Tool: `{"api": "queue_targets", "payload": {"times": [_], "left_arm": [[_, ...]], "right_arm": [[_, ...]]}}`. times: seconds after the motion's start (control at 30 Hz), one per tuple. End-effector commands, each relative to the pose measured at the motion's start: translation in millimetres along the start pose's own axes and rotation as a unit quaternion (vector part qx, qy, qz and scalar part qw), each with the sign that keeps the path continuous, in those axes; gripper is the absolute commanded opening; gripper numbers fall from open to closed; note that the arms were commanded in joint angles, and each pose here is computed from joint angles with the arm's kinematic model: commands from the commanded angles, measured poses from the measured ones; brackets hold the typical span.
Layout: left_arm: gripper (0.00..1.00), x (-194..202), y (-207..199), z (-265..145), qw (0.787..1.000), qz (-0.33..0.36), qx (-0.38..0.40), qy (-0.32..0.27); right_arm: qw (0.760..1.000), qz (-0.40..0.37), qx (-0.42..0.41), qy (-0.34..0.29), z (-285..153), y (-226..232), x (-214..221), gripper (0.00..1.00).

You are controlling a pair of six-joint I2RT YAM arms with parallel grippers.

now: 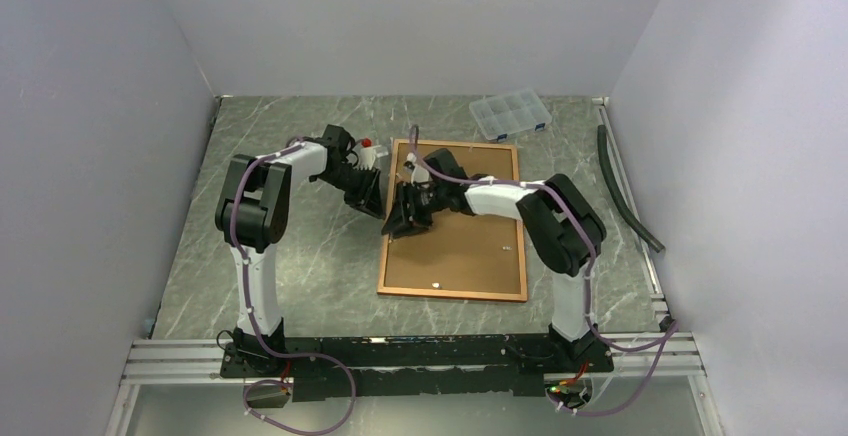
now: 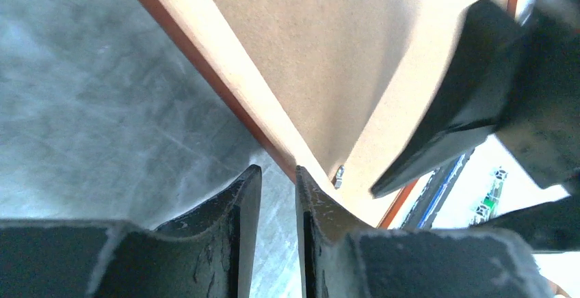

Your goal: Put the photo into the frame

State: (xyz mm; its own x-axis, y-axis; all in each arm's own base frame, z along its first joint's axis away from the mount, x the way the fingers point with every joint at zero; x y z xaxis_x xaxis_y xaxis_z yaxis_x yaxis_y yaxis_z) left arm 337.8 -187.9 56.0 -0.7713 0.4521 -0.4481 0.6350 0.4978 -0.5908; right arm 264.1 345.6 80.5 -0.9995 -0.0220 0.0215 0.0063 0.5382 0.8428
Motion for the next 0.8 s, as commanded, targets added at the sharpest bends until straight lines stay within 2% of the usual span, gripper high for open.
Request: {"api": "queue_targets", "payload": {"times": [0.0,0.2,0.37,0.53,0.77], "left_arm": [[0.31,-32,1,-31,0.998,0.033,-0.029,-0.041],[0.36,-60,18,-38,0.996,0.029,-0.049,-0.075],[0.38,-83,36,-29,0.994,0.004,-0.043,-0.096],[0.38,-89,49,-16,0.994,-0.023,-0.028,-0.1],[0.33,-82,51,-9,0.995,-0.032,-0.016,-0.097]], "right_arm": [[0.995,-0.064,-0.029,-0.072,-49,41,-38,0.5],[0.985,-0.084,-0.001,-0.151,-77,26,-106,0.54],[0.979,-0.085,0.032,-0.185,-71,9,-152,0.54],[0.977,-0.08,0.026,-0.198,-58,1,-177,0.54],[0.976,-0.088,0.022,-0.198,-45,-3,-197,0.53]]}}
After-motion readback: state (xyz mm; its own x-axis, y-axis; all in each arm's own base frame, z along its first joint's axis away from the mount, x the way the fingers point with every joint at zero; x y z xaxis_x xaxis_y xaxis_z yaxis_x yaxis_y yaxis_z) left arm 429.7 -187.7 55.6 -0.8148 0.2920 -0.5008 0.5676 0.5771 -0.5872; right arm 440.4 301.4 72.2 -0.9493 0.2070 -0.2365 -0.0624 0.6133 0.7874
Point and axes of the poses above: each gripper's point midway between its finger pads, its own z axis out along the fingers, its own y axis along the line the jaws close on, x = y × z, the point moved 4 cm from there along -z, back along the fingers, and after that the axes turned 12 degrees about z, right-handed, at the moved point
